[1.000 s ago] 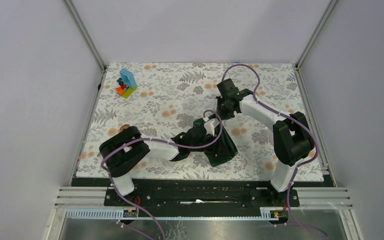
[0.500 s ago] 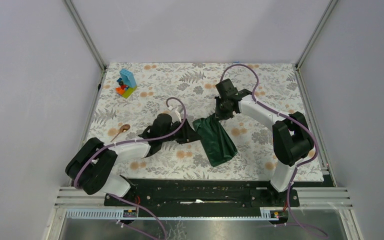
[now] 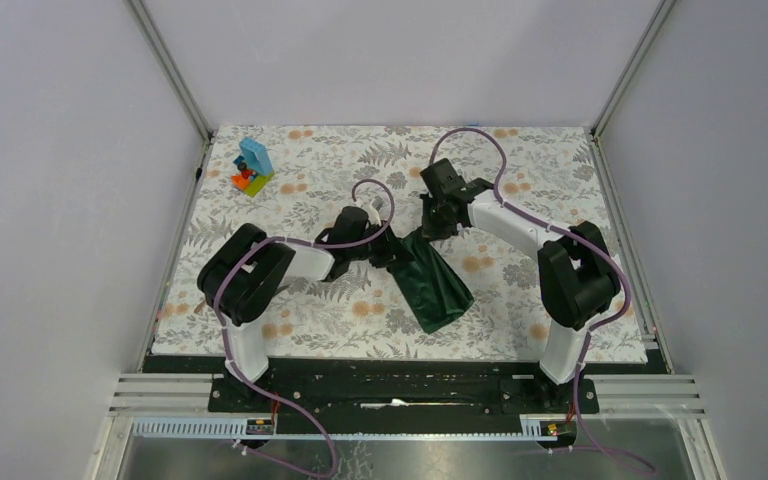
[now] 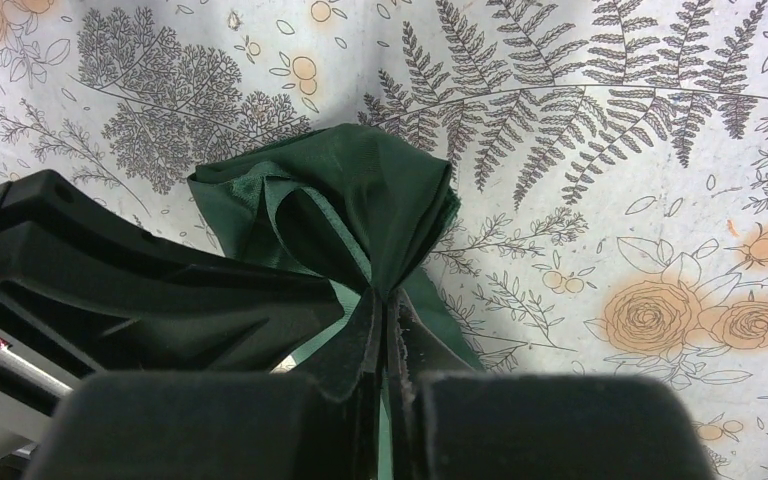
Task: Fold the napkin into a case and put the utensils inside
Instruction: Fold the 2/3-rectangle-folded napkin at the center of the board.
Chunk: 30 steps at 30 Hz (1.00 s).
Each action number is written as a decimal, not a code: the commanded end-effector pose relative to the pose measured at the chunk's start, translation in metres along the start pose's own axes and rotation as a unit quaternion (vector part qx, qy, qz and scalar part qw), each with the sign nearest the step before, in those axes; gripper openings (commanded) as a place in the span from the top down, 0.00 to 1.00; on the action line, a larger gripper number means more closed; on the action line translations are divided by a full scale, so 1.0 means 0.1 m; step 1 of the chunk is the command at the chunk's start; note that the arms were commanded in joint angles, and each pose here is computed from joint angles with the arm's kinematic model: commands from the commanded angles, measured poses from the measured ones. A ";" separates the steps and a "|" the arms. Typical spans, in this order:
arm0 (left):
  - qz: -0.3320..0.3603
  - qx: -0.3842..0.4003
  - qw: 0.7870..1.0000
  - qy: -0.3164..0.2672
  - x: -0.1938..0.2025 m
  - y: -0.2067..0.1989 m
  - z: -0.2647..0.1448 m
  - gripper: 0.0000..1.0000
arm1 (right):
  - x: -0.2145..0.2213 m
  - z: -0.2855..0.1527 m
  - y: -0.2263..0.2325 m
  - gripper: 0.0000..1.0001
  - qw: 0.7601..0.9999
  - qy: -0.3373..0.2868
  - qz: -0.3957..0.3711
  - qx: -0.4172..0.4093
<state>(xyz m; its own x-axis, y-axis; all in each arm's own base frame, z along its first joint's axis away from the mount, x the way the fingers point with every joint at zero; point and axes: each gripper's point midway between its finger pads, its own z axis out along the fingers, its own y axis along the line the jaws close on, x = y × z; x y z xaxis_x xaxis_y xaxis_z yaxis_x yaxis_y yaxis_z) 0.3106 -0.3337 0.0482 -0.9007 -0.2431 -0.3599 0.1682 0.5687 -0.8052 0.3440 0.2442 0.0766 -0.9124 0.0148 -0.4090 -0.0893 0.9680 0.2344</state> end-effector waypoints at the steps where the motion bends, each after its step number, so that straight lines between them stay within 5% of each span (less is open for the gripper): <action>1: 0.018 0.012 0.999 -0.030 -0.25 -0.11 0.07 0.87 | -0.11 -0.05 0.10 1.00 1.000 -0.016 -0.002 0.001; 12: -0.010 -0.035 0.999 -0.032 -0.33 0.24 0.22 1.00 | -0.05 -0.09 0.38 1.00 0.999 -0.016 -0.007 -0.041; 23: 0.009 -0.063 0.997 -0.031 -0.35 0.32 0.19 1.00 | 0.17 0.09 0.79 1.00 0.991 -0.013 0.049 -0.125; 30: 0.022 -0.046 0.999 -0.010 -0.37 0.00 -0.02 0.87 | 0.24 0.14 0.69 1.00 0.990 -0.036 0.036 -0.129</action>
<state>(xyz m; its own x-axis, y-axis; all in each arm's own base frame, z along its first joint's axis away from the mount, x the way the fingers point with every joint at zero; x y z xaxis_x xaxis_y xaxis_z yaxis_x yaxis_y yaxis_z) 0.3386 -0.3233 0.0262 -0.8994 -0.2485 -0.3596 0.1172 0.6556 -0.7460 0.3213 0.3049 0.0563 -0.9118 0.0940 -0.3996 -0.0968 0.8968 0.4317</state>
